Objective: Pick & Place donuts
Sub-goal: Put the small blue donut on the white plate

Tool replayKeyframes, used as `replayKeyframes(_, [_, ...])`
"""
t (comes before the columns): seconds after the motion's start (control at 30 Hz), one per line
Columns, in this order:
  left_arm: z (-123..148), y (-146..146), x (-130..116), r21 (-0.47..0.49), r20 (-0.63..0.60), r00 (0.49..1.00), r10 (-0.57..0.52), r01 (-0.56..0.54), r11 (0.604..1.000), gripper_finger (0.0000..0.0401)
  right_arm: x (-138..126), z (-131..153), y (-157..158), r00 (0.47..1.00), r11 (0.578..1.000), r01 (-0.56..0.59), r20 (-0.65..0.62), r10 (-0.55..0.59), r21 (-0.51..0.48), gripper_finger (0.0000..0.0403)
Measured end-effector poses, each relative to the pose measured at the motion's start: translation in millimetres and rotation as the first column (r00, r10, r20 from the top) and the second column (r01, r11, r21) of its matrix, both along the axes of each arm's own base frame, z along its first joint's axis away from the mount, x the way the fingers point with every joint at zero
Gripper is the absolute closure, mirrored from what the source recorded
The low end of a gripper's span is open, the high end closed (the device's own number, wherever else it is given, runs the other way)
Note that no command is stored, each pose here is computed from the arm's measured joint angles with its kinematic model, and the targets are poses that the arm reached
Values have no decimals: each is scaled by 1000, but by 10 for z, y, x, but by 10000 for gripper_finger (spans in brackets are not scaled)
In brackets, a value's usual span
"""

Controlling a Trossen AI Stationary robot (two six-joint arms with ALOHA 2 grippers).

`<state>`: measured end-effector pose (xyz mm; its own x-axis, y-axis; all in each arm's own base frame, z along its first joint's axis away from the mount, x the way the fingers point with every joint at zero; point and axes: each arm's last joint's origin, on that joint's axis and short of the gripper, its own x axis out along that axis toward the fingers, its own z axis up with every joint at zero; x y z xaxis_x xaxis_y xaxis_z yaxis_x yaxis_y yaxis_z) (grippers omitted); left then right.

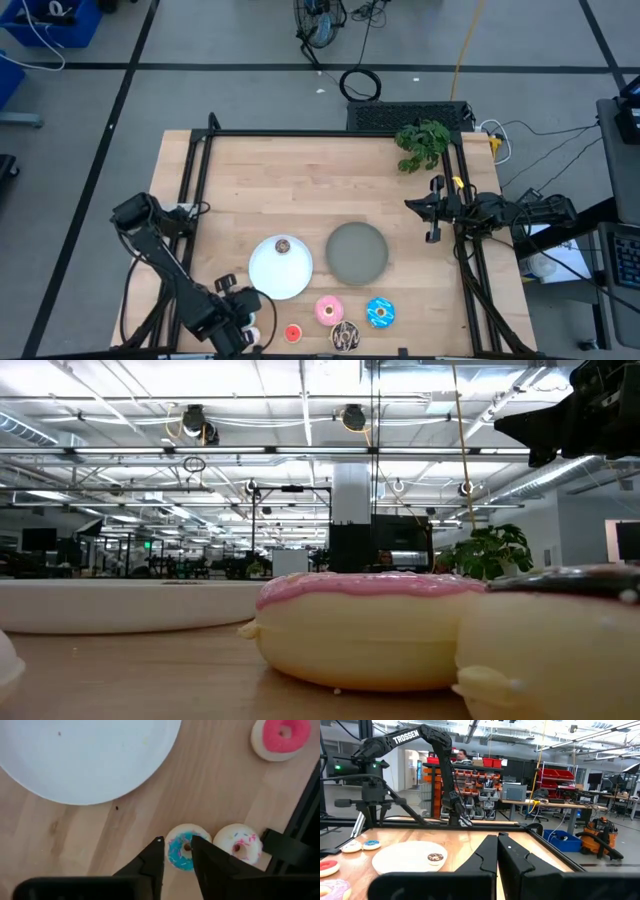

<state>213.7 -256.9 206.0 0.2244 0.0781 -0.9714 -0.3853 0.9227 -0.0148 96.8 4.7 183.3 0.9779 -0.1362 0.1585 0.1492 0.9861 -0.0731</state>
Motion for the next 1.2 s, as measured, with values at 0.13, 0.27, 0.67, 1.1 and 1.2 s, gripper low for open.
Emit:
replayKeyframes(0.13, [-123,24,-4,-23,-10,1000,5,-6,1000,238,0,-1,0,1000,1000,0,0,0,0,403])
replayKeyframes(0.27, [-232,33,-41,-58,-51,999,-1,-2,998,195,0,0,0,1000,1000,-1,1,1,3,403])
replayKeyframes(0.67, [-416,65,-91,-77,-50,999,-7,3,997,205,0,0,0,1000,1000,-1,1,1,1,403])
replayKeyframes(1.1, [-523,88,-117,-95,-47,999,-12,7,995,215,0,0,0,1000,1000,-1,1,1,0,403])
replayKeyframes(1.2, [-561,92,-124,-95,-56,998,-12,7,995,215,0,1,0,1000,1000,-1,1,1,0,403])
